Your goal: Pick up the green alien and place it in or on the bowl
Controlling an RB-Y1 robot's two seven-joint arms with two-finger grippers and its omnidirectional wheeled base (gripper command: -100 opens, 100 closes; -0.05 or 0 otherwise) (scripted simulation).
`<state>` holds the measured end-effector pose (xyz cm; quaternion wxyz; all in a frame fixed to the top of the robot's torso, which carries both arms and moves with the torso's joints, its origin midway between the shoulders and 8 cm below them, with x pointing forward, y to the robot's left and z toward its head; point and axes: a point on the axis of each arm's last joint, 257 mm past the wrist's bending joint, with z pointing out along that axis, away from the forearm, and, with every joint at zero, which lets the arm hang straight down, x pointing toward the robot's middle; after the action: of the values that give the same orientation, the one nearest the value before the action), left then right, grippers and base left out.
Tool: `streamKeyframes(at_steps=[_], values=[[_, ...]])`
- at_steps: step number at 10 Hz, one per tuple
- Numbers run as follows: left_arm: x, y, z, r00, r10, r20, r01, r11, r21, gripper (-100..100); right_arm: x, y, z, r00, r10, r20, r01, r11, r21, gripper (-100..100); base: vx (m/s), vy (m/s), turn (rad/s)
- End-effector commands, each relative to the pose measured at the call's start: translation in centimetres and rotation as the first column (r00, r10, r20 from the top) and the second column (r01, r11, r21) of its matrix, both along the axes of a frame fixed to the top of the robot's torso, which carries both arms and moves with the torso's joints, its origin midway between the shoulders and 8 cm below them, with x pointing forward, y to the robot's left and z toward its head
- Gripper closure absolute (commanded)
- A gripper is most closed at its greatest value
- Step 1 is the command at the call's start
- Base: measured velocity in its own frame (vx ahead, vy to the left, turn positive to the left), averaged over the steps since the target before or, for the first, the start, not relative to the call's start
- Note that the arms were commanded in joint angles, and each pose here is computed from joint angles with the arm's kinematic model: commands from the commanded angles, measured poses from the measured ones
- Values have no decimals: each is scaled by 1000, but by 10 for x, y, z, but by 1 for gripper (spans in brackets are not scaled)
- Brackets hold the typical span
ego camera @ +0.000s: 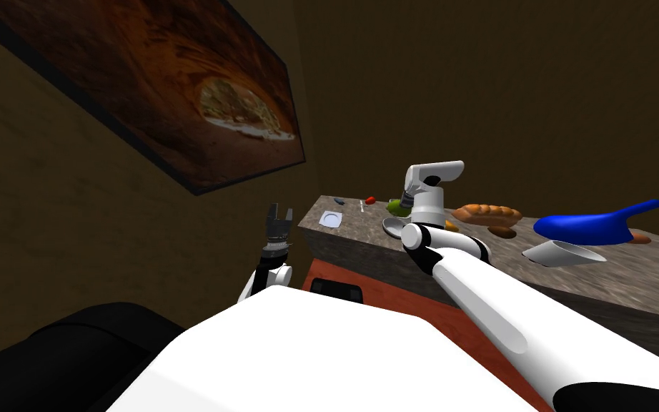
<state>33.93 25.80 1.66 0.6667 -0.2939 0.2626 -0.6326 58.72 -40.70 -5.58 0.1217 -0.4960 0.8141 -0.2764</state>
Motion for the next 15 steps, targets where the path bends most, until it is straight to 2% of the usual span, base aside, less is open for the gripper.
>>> streamKeyframes(at_steps=[1, 2, 6, 7, 8, 10, 12, 15], values=[[0, 0, 0, 1000, 0, 0, 0, 1000, 0, 0, 0, 0, 0, 1000, 0, 0, 0, 1000, 0, 100, 1, 9, -3], [0, 0, 0, 1000, 0, 0, 0, 1000, 0, 0, -1, 0, -1, 1000, -1, -5, 1, 1000, 2, -100, 0, 0, 0], [0, 0, 0, 1000, 0, 0, 0, 1000, 0, 0, -1, 0, -1, 1000, -1, -5, 1, 1000, 2, -100, 0, 0, 0], [0, 0, 0, 1000, 0, 0, 0, 1000, 0, 0, -1, 0, -1, 1000, -1, -5, 1, 1000, 2, 0, 0, 0, 0], [0, 0, 0, 1000, 0, 0, 0, 1000, 0, 0, -7, -46, 16, 1000, -24, 20, 27, 988, -155, -100, 192, 79, -321], [0, 0, 0, 1000, 0, 0, 0, 1000, 0, 0, -15, -87, 41, 996, -75, 46, 85, 955, -285, -100, 217, 91, -188], [0, 0, 0, 1000, 0, 0, 0, 1000, 0, 0, -35, -127, 67, 986, -156, 60, 167, 915, -366, -100, 29, 2, 34], [0, 0, 0, 1000, 0, 0, 0, 1000, 0, 0, -50, -146, 79, 973, -223, 62, 228, 874, -430, -100, -17, -6, -5]])
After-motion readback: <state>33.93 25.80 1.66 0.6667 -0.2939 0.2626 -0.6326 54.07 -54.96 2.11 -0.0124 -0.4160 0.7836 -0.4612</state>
